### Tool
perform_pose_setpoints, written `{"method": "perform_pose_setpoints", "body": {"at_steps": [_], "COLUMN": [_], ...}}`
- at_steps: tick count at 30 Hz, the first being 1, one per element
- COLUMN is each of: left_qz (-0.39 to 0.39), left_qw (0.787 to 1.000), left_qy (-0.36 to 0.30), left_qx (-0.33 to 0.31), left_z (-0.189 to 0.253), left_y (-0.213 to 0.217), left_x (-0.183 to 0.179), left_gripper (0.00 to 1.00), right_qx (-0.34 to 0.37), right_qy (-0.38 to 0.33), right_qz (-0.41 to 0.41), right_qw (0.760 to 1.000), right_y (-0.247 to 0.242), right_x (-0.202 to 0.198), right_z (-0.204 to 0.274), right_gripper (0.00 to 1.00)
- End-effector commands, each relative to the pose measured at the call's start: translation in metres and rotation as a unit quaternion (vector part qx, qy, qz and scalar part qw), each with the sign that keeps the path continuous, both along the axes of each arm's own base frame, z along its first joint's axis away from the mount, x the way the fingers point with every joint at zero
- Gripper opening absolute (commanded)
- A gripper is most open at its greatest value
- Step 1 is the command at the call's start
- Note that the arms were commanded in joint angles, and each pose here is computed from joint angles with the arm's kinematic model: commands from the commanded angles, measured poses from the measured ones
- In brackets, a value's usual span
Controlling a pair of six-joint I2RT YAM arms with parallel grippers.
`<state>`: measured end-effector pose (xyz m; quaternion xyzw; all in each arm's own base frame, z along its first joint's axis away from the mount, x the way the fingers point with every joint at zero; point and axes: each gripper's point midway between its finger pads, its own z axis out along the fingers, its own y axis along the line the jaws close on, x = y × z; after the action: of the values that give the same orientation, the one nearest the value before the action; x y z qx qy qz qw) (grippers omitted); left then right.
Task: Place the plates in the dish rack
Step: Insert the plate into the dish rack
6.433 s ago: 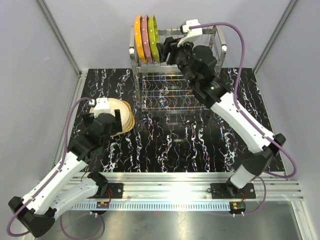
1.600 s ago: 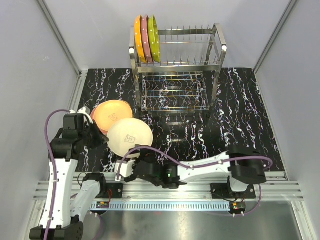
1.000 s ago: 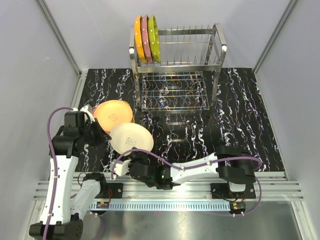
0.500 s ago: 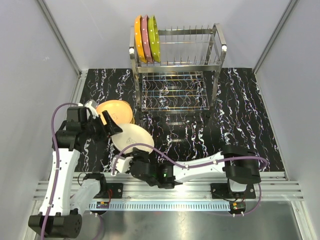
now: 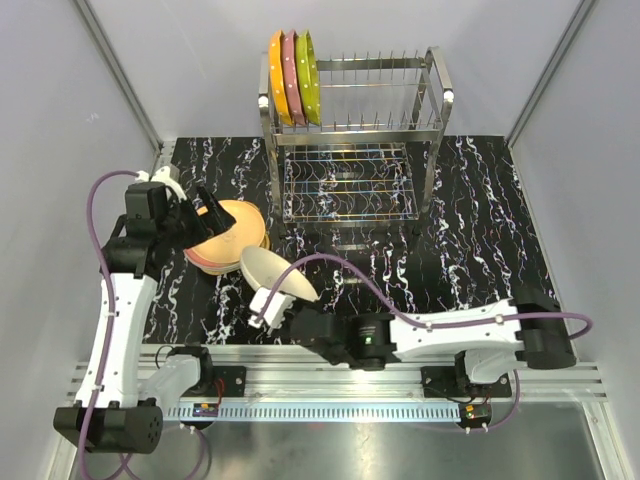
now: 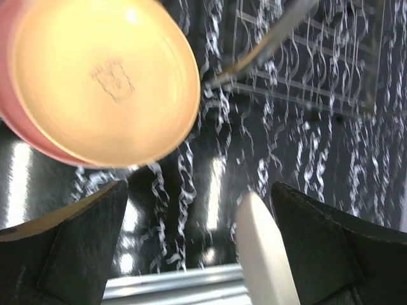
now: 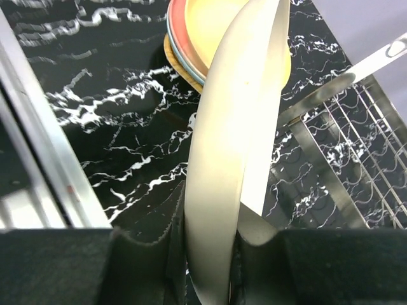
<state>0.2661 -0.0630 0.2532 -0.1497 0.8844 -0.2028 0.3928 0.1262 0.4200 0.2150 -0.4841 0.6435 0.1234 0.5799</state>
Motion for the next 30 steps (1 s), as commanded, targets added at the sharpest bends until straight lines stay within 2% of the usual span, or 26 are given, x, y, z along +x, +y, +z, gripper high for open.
{"method": "perform_pose_setpoints", "body": {"at_steps": [1,4,9,16,24,28,30], "left_qz": [0.059,0.072,0.100,0.107,0.104,0.103,0.103], "left_qw": [0.993,0.990,0.983,0.980,0.982,0.982,0.981], "left_qy": [-0.083,-0.094,-0.092,-0.079,-0.076,-0.086,-0.088], "left_qx": [0.054,0.075,0.123,0.146,0.141,0.137,0.136], "left_z": [0.029,0.023,0.006,-0.032,-0.029,-0.029,-0.029], "left_y": [0.028,0.037,0.052,0.058,0.056,0.054,0.054], "left_x": [0.023,0.027,0.024,0.020,0.021,0.016,0.016], "left_gripper": [0.99,0.99,0.99,0.99,0.99,0.99,0.99], "right_qx": [0.084,0.126,0.205,0.271,0.334,0.368,0.367], "right_qy": [0.043,0.058,0.091,0.030,-0.026,-0.052,-0.048], "right_qz": [-0.016,-0.032,-0.054,-0.137,-0.144,-0.163,-0.153], "right_qw": [0.995,0.990,0.973,0.952,0.931,0.914,0.916], "right_y": [-0.018,-0.039,-0.084,-0.142,-0.159,-0.169,-0.155], "right_x": [-0.002,0.007,0.044,0.080,0.118,0.154,0.172], "right_z": [0.053,0.087,0.133,0.215,0.304,0.346,0.346], "right_gripper": [0.00,0.00,0.01,0.00,0.00,0.00,0.00]}}
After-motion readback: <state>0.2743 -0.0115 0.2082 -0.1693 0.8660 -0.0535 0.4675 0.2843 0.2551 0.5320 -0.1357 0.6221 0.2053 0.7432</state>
